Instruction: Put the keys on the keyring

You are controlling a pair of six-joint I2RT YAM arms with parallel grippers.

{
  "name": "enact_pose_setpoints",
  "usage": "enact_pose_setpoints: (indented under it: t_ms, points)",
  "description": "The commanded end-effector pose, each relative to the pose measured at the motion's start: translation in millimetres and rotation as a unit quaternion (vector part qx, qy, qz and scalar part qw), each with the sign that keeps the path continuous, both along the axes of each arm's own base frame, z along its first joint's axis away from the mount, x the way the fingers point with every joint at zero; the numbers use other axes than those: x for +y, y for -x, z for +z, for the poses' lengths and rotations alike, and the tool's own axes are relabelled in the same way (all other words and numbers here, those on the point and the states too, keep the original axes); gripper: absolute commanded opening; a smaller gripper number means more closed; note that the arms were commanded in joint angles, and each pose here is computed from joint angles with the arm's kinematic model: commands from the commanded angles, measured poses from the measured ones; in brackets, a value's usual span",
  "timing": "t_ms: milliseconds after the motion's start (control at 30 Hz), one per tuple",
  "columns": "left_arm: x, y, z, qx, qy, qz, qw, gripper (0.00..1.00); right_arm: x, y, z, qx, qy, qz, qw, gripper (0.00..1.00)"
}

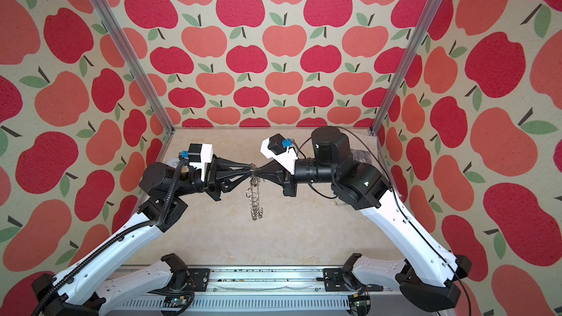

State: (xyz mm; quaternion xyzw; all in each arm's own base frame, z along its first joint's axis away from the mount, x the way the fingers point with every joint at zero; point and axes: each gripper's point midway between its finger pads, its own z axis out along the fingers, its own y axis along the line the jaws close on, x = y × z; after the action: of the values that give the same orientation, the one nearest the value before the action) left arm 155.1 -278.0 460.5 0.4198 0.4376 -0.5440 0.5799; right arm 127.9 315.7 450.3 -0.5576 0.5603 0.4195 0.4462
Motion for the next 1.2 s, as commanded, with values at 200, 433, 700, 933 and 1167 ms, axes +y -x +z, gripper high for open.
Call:
enact_pose_setpoints:
  t_ms: [200,433,700,933,1167]
  points:
    - [1,5,10,0.005,-0.033,0.007,0.999,0.33,-7,4,4,-0.019,0.033,-0.002,0.999,0.0]
    - [-3,6,0,0.023,-0.091,0.011,0.996,0.36,-10,0,1,-0.027,0.062,-0.016,0.998,0.0]
    - [-11,3,-14,0.042,-0.156,0.025,0.987,0.37,-9,-3,-4,-0.034,0.089,-0.022,0.995,0.0]
    - [-12,-1,-19,0.047,-0.165,0.034,0.985,0.33,-10,-3,-5,-0.038,0.101,-0.024,0.994,0.0]
    - [-12,-3,-20,0.047,-0.167,0.041,0.984,0.3,-10,-2,-7,-0.04,0.106,-0.023,0.993,0.0]
